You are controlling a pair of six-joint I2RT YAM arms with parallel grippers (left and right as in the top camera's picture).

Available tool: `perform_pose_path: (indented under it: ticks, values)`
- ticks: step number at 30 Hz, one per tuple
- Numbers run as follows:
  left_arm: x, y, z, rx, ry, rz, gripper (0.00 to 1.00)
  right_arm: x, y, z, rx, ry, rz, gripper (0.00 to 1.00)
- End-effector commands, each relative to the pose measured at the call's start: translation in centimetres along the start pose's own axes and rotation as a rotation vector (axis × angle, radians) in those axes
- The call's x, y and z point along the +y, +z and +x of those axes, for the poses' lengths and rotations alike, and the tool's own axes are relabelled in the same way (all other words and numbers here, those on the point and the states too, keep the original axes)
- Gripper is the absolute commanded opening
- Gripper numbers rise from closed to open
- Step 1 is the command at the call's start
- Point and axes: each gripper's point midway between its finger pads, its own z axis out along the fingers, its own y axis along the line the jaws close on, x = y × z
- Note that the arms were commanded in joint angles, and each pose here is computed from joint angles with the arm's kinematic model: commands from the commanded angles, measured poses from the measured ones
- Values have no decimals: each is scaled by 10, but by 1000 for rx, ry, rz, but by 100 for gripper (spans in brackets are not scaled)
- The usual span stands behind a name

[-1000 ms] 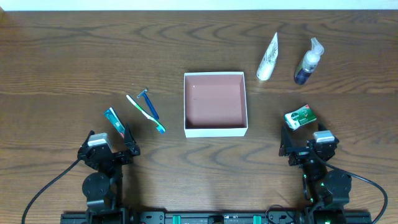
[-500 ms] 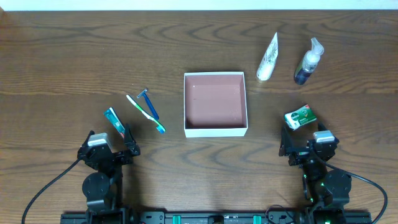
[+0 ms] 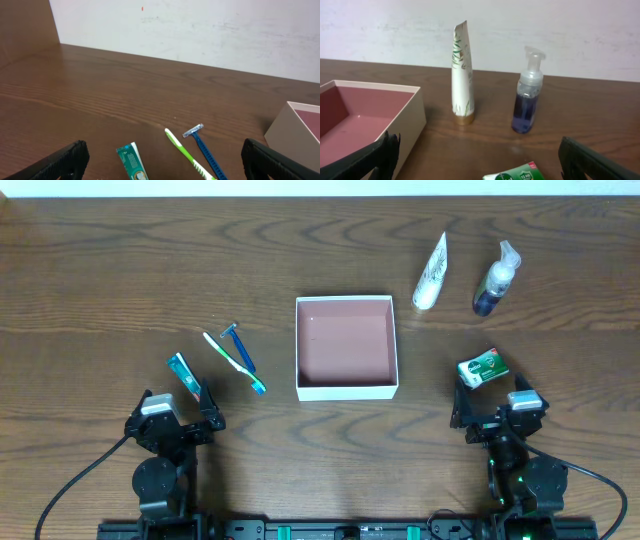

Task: Pack container

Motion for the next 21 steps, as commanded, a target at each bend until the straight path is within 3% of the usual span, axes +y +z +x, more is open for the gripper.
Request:
perform_pose_path:
  ticks: [1, 5, 11, 21]
  values:
    - [2, 2, 17, 41, 1, -7, 98, 3, 0, -8, -34, 10, -20, 99]
    - [2, 2, 17, 41, 1, -7, 98, 26, -3, -19, -66, 11, -155, 99]
    - [2, 2, 17, 41, 1, -7, 98, 27, -5, -68, -51, 33, -154, 99]
    - [2, 2, 17, 41, 1, -7, 98, 23, 51, -144, 347, 65, -147, 99]
